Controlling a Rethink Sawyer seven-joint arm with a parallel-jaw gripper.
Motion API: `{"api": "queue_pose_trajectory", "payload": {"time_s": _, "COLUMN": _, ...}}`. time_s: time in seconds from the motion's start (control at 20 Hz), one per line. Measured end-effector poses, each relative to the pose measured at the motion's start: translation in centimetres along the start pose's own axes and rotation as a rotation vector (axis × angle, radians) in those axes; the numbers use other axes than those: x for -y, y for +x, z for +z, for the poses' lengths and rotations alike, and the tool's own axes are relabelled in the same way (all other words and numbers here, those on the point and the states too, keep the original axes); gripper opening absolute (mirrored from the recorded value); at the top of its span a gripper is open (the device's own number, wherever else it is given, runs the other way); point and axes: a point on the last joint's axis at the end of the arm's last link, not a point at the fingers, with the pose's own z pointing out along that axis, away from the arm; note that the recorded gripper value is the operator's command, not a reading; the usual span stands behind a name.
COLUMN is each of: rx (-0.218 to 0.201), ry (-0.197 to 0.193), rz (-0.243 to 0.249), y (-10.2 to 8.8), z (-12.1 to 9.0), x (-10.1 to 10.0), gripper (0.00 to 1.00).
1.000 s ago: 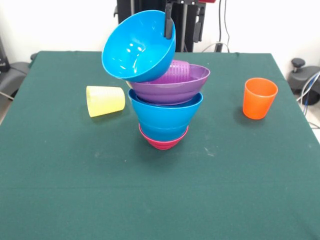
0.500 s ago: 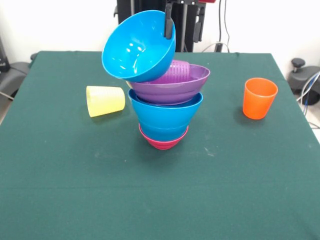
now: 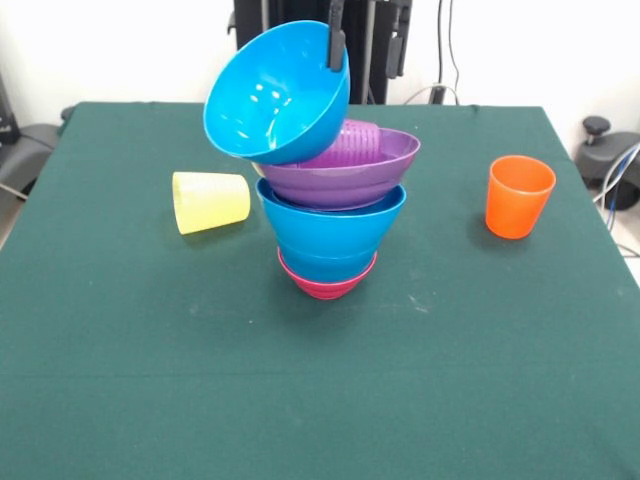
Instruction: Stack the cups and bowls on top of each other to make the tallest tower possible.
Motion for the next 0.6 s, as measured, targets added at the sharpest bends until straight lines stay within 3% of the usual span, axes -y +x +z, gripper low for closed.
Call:
{"api": "queue_pose_trajectory", "payload": {"time_s": 0.25, "rx": 0.034, "ry": -0.002, "rz": 0.012, "y": -1.0, "z": -1.7, "x": -0.1, "gripper": 1.0}}
{"api": "queue_pose_trajectory", "payload": {"time_s": 0.6, "rx": 0.097, "ry": -0.005, "rz": 0.055, "y": -3.2, "z": -6.3, "x": -0.3, "gripper": 1.0}}
